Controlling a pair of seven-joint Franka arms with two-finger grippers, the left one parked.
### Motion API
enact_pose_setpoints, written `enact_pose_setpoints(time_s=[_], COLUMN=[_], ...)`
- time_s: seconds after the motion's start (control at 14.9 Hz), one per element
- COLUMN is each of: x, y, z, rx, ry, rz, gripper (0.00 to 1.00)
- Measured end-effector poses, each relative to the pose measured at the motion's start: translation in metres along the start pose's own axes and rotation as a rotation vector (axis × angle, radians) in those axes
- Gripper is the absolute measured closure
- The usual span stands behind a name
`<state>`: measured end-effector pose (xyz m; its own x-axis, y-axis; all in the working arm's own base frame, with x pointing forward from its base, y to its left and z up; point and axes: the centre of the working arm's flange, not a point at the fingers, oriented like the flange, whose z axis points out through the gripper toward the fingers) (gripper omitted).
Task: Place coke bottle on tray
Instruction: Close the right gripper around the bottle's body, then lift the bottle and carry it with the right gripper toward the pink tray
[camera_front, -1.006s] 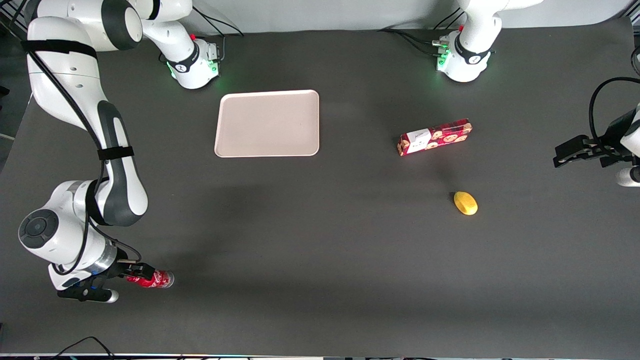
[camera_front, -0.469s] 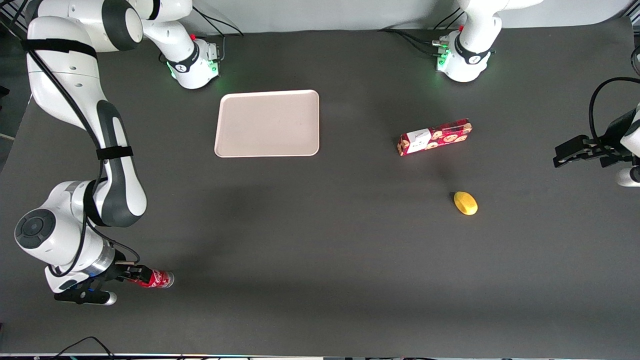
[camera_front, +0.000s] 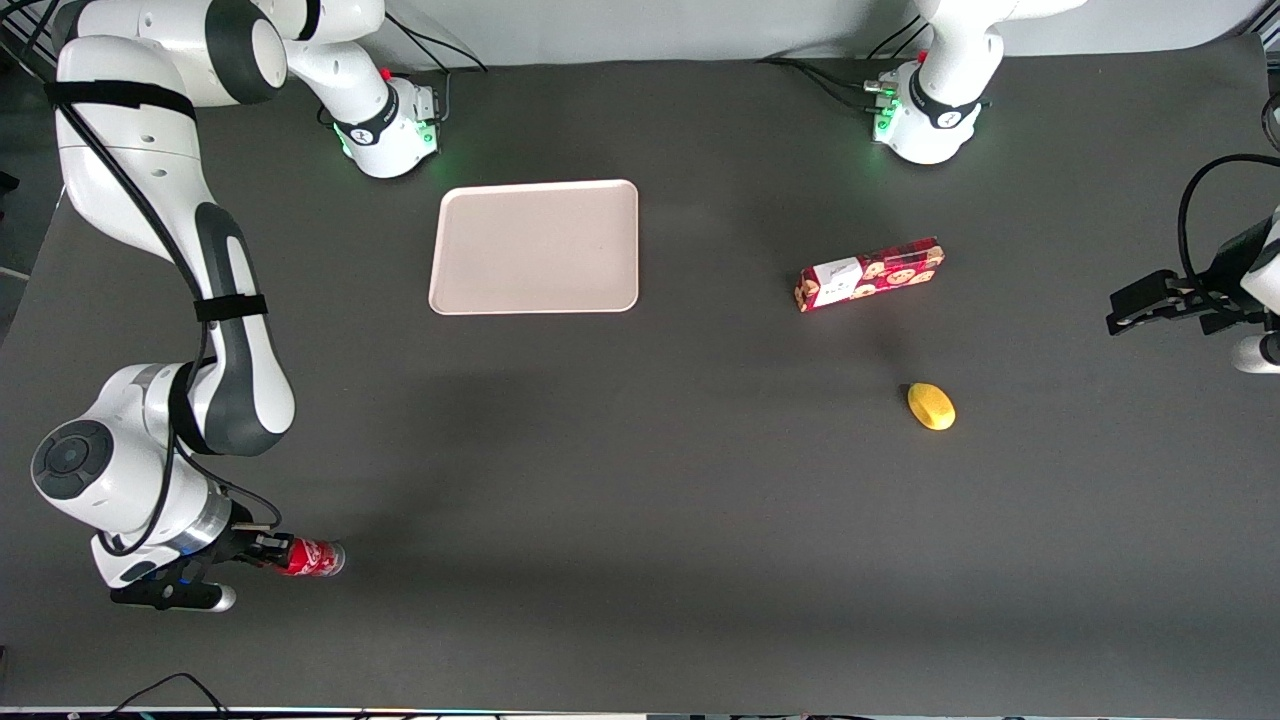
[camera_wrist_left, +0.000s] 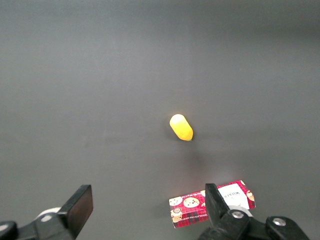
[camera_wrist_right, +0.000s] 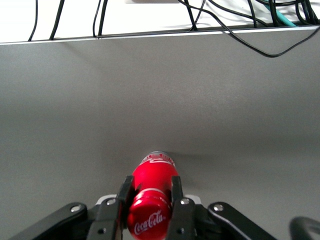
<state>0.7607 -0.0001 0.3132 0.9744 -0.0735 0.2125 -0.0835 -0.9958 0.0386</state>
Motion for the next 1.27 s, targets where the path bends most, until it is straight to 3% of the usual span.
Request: enact_pose_setpoints(time_s=[0.4,0.67,0.94,1.27], x=[0.0,0.002,0.003,-0.021], y=[0.0,0.0,0.005,0.025], z=[0.0,-0.015,-0.083,-0.217], rx=[0.001,-0.002,0.003,0.008], ry=[-0.001,-0.067,-0.136,-0.2], rz=[-0.008,-0.007,0.008,0.035], gripper=[0.67,0.67,0.67,0.67])
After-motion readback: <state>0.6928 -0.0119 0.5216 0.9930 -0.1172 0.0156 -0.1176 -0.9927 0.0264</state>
